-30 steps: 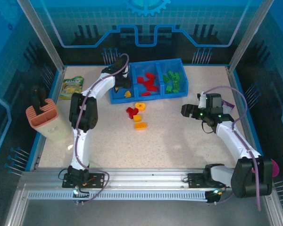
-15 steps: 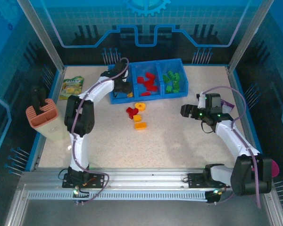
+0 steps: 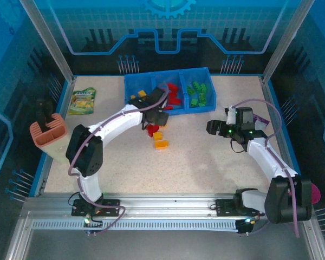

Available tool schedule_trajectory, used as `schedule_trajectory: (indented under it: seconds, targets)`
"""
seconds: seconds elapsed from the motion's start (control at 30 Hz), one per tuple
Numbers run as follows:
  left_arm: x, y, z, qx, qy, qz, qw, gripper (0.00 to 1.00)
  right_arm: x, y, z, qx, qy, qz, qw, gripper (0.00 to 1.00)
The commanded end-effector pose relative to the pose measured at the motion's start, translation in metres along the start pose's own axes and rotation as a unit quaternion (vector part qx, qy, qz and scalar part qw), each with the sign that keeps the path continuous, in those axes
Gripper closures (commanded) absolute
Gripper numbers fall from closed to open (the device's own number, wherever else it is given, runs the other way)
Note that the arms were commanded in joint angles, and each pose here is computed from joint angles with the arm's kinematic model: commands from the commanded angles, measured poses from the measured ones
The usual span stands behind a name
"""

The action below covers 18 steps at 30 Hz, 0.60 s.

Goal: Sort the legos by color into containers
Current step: Pick up the lego from the center of the table.

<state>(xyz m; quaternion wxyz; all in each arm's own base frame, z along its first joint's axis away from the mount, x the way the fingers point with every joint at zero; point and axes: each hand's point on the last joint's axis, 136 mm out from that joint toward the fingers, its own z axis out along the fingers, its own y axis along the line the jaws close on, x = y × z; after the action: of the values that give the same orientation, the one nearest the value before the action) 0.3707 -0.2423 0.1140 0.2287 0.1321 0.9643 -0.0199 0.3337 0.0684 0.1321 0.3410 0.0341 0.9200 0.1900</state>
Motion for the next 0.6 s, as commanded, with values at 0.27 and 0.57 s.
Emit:
schedule_trajectory:
  seconds: [0.27, 0.57]
  targets:
    - [0.066, -0.021, 0.021, -0.052, 0.067, -0.104, 0.991, 0.38, -0.011, 0.012, 0.000, -0.034, -0.014, 0.005, 0.999, 0.07]
    - [0.070, -0.038, 0.037, -0.034, 0.080, -0.120, 0.989, 0.37, -0.007, 0.014, 0.003, -0.044, -0.012, 0.004, 0.999, 0.06]
